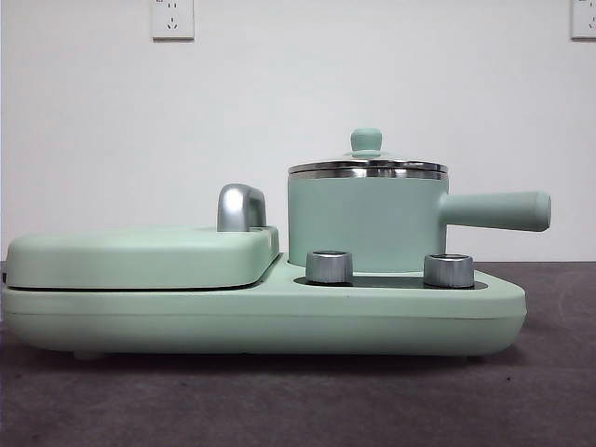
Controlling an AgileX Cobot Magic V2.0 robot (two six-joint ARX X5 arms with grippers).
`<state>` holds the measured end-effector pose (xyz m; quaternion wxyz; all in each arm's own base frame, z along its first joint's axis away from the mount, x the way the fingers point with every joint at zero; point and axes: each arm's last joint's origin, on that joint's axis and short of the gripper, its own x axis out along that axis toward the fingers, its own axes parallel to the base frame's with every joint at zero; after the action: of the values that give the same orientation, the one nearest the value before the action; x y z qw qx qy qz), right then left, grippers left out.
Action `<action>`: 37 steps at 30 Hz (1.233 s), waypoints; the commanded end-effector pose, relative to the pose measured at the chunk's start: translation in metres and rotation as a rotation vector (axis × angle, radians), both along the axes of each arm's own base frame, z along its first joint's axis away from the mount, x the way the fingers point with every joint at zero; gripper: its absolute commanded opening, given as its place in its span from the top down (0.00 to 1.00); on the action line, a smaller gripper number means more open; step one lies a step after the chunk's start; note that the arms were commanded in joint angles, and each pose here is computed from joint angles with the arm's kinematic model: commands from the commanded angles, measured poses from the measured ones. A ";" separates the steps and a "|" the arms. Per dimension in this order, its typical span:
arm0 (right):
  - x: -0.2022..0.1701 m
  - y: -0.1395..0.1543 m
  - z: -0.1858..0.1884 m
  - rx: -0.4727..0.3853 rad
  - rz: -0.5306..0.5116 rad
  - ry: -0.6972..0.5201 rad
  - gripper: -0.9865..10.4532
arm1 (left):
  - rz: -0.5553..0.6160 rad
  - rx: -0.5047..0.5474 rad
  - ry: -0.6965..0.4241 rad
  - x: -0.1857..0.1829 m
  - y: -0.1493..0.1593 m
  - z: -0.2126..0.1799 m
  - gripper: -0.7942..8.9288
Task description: Put the buns in a small steamer
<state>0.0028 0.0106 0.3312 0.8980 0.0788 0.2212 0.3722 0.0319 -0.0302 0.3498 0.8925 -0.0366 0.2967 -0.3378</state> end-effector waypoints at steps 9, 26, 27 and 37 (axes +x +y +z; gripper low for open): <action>0.000 0.000 0.003 -0.011 0.019 -0.039 0.90 | 0.016 -0.008 -0.006 -0.001 0.001 0.003 0.91; 0.000 0.000 0.003 -0.011 0.018 -0.039 0.90 | 0.068 -0.001 0.001 0.006 -0.001 -0.006 0.91; 0.000 0.000 0.003 -0.011 0.018 -0.039 0.90 | 0.092 0.005 0.009 0.008 -0.001 -0.010 0.91; 0.000 0.000 0.003 -0.010 0.018 -0.040 0.90 | 0.434 -0.002 0.027 0.027 0.010 -0.064 0.91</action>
<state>0.0028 0.0106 0.3313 0.8988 0.0686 0.2164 0.3750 0.0555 -0.0197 0.2798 0.9302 -0.0870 0.3277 -0.1405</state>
